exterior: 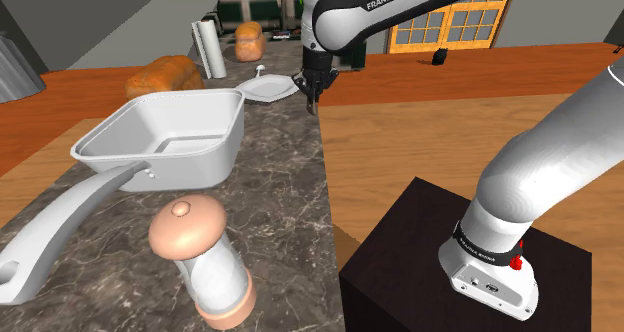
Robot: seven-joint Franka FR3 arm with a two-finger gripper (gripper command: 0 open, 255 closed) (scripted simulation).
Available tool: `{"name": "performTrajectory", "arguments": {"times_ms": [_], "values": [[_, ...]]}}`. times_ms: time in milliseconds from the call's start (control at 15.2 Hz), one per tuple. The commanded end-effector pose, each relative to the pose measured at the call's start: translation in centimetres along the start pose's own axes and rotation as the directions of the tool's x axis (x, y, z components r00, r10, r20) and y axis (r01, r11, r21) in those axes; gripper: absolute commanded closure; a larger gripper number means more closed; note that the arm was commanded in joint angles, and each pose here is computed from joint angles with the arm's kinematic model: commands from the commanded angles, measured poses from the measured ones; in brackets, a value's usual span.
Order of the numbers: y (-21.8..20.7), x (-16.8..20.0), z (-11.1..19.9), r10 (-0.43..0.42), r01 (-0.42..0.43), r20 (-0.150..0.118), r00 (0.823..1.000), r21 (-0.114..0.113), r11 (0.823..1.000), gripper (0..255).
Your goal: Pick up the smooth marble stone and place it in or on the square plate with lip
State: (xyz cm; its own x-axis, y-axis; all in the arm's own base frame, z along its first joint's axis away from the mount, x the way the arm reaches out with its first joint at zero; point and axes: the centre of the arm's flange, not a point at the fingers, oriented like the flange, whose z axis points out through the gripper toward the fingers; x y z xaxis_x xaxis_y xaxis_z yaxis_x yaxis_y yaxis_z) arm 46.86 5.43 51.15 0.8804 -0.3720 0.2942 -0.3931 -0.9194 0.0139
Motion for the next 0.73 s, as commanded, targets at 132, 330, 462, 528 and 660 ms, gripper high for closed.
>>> {"name": "performTrajectory", "arguments": {"times_ms": [132, 330, 462, 528, 660], "values": [[0.0, 0.5, -1.5, 0.0, 0.0, 0.001, 1.0, -0.001, 1.0, 255], [0.1, 0.9, -3.0, 0.0, 0.0, 0.001, 1.0, 0.0, 1.0, 255], [0.1, 1.2, -4.0, 0.0, 0.0, 0.001, 1.0, -0.001, 1.0, 255], [0.1, 1.4, -4.5, 0.0, 0.0, 0.001, 1.0, -0.001, 1.0, 255], [0.1, 1.7, -5.5, 0.0, 0.0, 0.001, 1.0, -0.001, 1.0, 255]]}}
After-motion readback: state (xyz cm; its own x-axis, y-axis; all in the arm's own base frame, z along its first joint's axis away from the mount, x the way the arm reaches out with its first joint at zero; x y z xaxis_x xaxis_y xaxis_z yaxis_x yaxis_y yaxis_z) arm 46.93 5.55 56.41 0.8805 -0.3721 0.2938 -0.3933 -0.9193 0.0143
